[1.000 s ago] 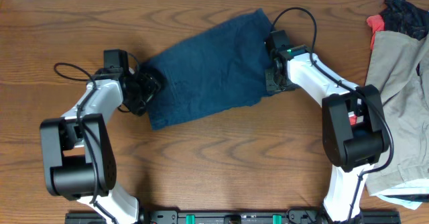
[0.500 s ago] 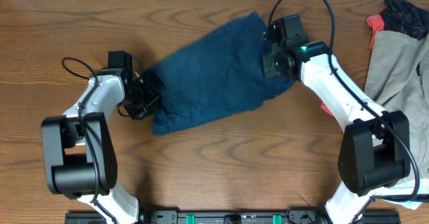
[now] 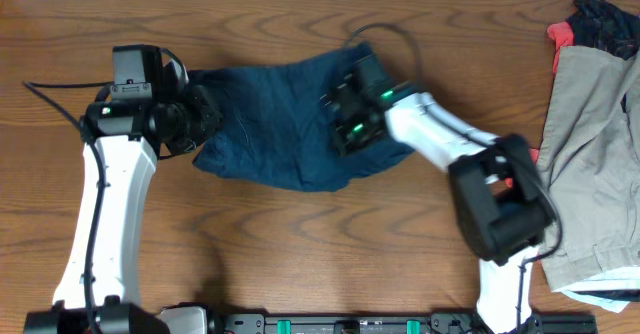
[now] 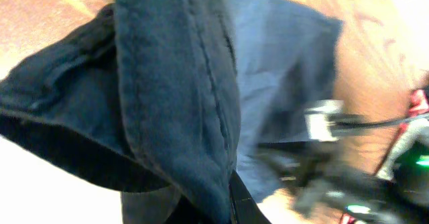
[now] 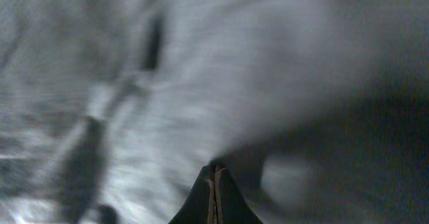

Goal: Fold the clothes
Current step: 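Grasp the shorts' right side with the right gripper and fold it left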

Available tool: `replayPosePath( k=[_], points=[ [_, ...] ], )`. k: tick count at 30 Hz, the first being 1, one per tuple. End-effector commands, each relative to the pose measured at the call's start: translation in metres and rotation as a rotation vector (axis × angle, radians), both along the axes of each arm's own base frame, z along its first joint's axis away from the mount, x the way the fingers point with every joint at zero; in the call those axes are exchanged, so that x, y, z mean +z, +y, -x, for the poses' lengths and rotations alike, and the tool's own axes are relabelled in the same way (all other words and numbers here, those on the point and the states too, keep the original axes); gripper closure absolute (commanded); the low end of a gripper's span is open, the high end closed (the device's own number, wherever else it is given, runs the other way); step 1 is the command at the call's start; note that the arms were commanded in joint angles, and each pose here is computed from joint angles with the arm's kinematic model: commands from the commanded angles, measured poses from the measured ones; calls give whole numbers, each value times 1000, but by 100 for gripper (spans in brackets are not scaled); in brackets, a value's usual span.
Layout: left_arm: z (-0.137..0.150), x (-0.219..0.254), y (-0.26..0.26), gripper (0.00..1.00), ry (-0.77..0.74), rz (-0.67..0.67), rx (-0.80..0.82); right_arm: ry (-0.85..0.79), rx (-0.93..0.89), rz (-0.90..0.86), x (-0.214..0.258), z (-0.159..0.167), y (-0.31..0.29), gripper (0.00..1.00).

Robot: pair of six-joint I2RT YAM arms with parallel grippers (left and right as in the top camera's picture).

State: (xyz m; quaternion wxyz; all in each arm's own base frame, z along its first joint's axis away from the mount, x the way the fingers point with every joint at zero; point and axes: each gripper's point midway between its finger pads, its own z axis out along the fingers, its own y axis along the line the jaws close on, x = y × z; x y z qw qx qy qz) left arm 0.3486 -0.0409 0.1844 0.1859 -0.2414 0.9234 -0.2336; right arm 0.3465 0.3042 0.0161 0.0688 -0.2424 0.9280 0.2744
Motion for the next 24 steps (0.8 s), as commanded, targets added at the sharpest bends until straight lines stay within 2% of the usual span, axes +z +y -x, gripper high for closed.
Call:
replayPosePath(
  k=[1, 5, 8, 11, 13, 20, 24],
  points=[
    [-3, 24, -15, 94, -64, 82, -23, 51, 104, -66, -9, 37, 47, 99],
    [-7, 44, -30, 94, -119, 185, -43, 3, 125, -45, -23, 50, 78, 98],
    [-8, 46, -30, 94, -126, 186, -41, -50, 127, -26, -24, 51, 87, 96],
    [-8, 45, -30, 94, -125, 185, -41, -93, 124, -20, -19, 45, 90, 91],
    [-8, 45, -30, 94, -125, 185, -41, -120, 105, -17, -9, 36, 85, 83],
    [-8, 44, -29, 94, -124, 177, -41, -250, -95, 42, 58, -26, 15, 72],
    [-8, 44, -28, 94, -124, 177, -40, -250, -244, 198, 66, -47, -57, 69]
  ],
)
